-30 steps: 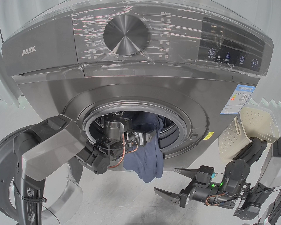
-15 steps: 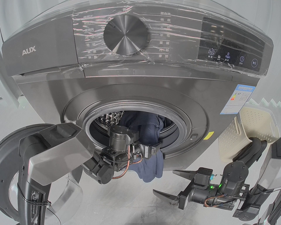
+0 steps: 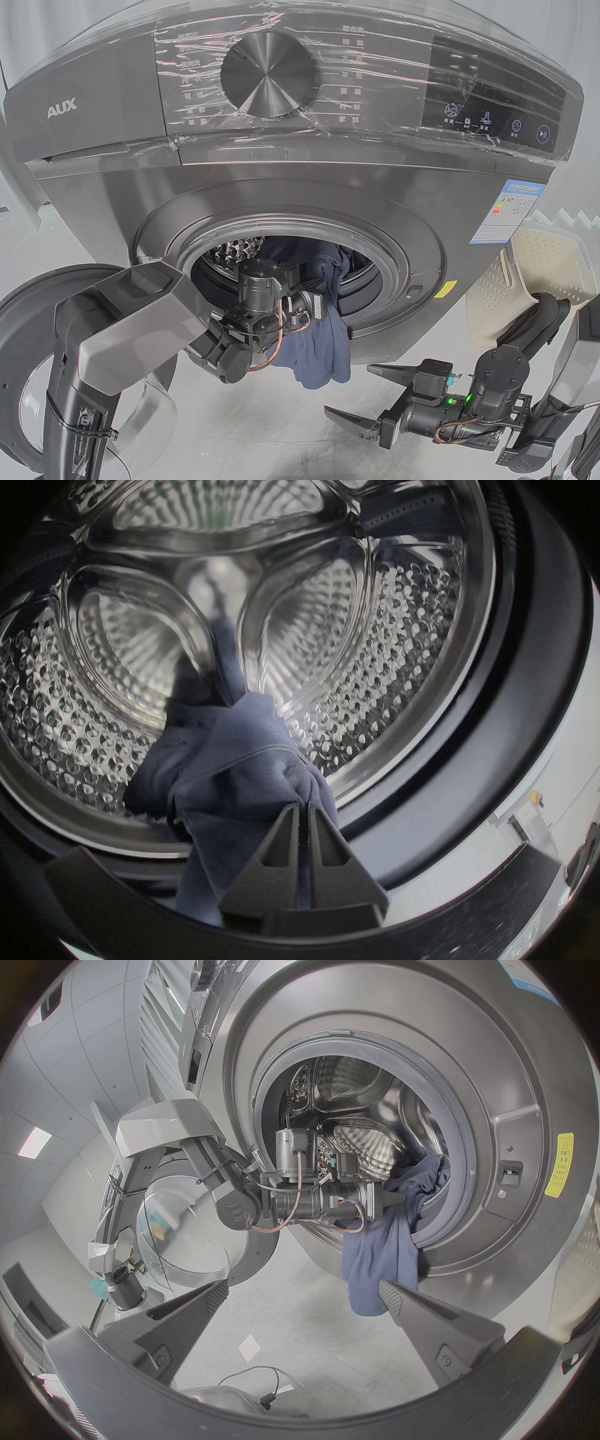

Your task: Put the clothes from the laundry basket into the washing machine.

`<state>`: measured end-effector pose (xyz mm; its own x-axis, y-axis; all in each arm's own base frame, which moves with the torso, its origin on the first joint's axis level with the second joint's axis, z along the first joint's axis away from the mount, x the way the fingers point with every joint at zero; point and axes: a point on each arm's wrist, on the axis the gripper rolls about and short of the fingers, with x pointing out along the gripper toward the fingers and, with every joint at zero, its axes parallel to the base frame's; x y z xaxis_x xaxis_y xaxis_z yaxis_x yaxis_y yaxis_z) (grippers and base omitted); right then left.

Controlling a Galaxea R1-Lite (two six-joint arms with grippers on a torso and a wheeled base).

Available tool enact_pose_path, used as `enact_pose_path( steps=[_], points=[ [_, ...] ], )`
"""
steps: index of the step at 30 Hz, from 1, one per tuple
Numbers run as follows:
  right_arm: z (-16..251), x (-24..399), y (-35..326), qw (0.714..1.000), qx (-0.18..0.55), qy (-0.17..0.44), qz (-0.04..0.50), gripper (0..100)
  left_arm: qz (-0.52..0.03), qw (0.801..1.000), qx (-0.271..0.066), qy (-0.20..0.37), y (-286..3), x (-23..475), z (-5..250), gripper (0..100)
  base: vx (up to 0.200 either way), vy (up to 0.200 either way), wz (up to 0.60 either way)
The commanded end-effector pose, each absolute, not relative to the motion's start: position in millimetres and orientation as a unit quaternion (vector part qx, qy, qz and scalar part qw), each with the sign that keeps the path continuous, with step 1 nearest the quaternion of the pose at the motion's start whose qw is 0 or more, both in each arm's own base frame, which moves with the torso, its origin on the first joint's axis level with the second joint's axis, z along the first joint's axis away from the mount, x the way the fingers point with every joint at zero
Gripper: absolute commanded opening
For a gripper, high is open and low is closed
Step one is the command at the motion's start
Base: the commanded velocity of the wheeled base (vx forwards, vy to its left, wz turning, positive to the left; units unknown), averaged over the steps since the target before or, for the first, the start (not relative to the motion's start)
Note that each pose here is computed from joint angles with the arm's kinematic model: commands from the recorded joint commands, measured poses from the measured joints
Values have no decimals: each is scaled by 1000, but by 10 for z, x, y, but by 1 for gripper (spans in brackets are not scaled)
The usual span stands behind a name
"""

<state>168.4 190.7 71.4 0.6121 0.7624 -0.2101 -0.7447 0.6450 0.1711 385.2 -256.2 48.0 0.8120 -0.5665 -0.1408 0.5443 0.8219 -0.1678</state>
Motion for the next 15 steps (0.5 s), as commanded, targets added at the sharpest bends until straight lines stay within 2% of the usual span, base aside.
enact_pose_path(
  steps=[1, 6, 15],
  points=[
    [706, 1682, 1913, 897, 33, 134, 421, 100, -268, 960, -77, 41, -2542, 4034, 638, 0, 0, 0, 0],
    [707, 1665, 1923, 895, 32, 134, 424, 100, -231, 969, -93, -13, -2443, 4264, 856, 0, 0, 0, 0],
    [707, 1641, 1943, 893, 31, 134, 429, 100, -229, 969, -92, -11, -2422, 4271, 853, 0, 0, 0, 0]
  ],
)
